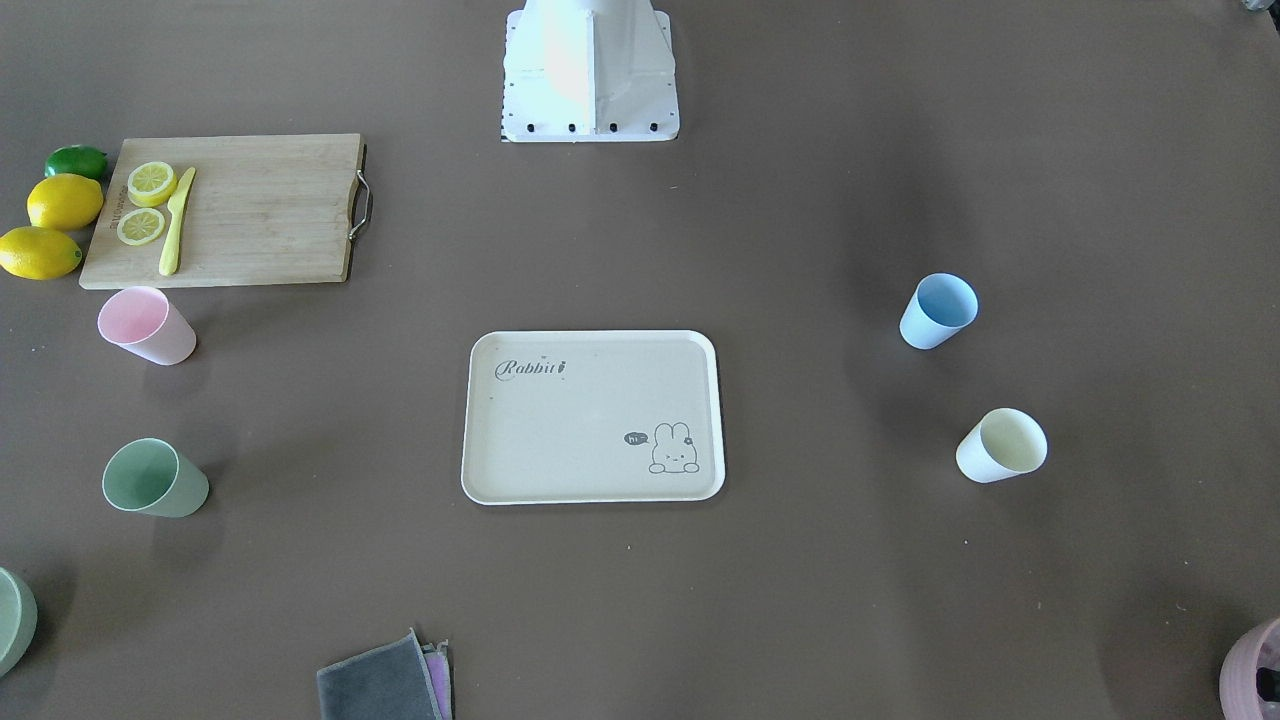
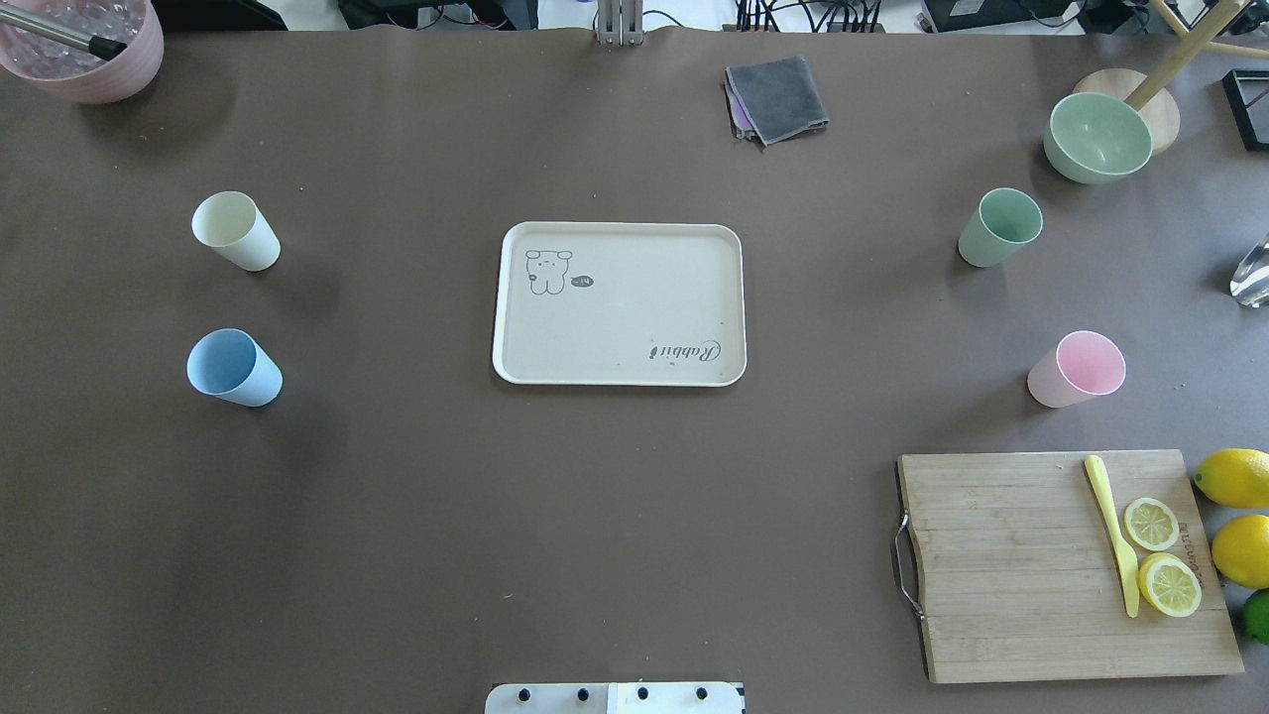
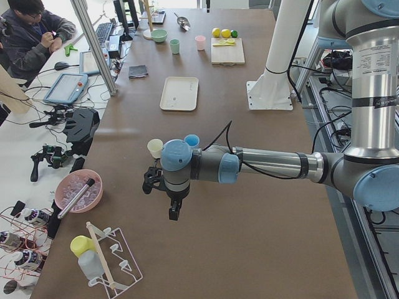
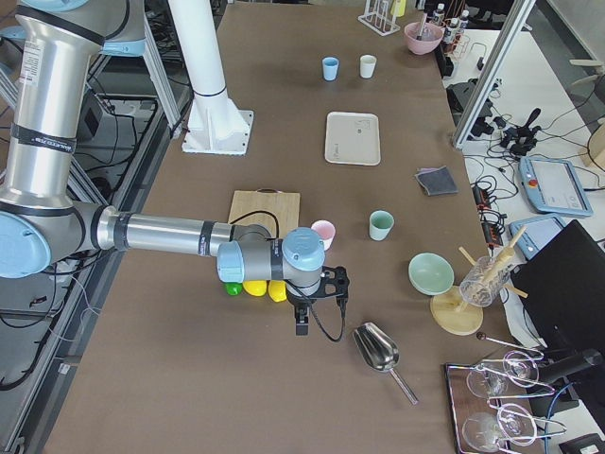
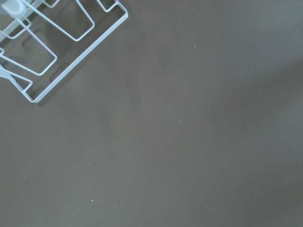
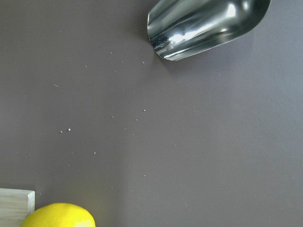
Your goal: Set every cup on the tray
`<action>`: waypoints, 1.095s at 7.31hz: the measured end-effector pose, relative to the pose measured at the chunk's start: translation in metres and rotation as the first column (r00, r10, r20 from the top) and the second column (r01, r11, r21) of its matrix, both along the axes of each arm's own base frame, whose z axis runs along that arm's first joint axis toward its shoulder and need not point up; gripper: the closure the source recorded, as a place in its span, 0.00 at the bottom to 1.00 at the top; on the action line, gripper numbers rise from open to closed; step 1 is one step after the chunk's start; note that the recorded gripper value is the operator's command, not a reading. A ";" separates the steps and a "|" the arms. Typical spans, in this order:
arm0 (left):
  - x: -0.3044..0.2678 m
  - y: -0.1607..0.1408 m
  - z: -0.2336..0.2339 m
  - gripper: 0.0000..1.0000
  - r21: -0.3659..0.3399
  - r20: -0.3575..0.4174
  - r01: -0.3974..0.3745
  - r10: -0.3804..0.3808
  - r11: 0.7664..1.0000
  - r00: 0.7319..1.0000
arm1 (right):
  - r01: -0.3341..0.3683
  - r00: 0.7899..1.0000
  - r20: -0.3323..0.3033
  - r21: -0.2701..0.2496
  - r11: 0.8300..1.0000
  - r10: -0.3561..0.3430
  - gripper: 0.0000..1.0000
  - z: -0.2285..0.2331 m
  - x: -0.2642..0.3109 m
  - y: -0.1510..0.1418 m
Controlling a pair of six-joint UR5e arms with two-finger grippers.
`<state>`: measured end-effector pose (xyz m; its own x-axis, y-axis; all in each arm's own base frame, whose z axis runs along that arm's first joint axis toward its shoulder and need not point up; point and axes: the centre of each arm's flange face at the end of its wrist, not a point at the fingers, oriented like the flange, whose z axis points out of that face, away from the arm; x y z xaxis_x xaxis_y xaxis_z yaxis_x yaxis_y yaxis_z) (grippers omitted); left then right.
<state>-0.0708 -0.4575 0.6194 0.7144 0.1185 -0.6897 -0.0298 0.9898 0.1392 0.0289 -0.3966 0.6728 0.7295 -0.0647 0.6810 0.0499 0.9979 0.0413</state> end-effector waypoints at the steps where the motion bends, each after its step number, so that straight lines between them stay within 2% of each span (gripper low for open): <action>1: 0.000 0.000 0.000 0.02 0.001 0.002 0.000 0.000 1.000 1.000 | 0.000 1.000 0.000 0.001 1.000 0.000 0.00 0.000 0.000 0.000; 4: 0.000 -0.001 -0.017 0.02 0.038 0.003 -0.001 0.001 0.999 1.000 | -0.004 1.000 -0.003 0.013 1.000 0.004 0.00 -0.001 0.000 -0.002; 5: 0.000 -0.003 -0.027 0.02 0.058 0.005 -0.001 0.001 0.998 1.000 | -0.010 1.000 -0.017 0.054 0.998 0.011 0.00 -0.003 0.001 -0.004; 7: 0.000 -0.014 -0.052 0.02 0.105 0.001 0.003 -0.003 0.994 1.000 | -0.021 0.997 -0.065 0.192 0.981 0.035 0.00 -0.008 0.007 -0.004; 8: 0.000 -0.022 -0.068 0.02 0.138 0.001 0.004 -0.004 0.990 1.000 | -0.025 0.997 -0.066 0.235 0.972 0.042 0.00 -0.013 0.008 -0.005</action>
<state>-0.0704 -0.4793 0.5511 0.7156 0.2096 -0.6663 -0.0264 0.9613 0.2741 0.0366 -0.4012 0.6600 0.7795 -0.1913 0.5965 0.0282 0.9620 0.2717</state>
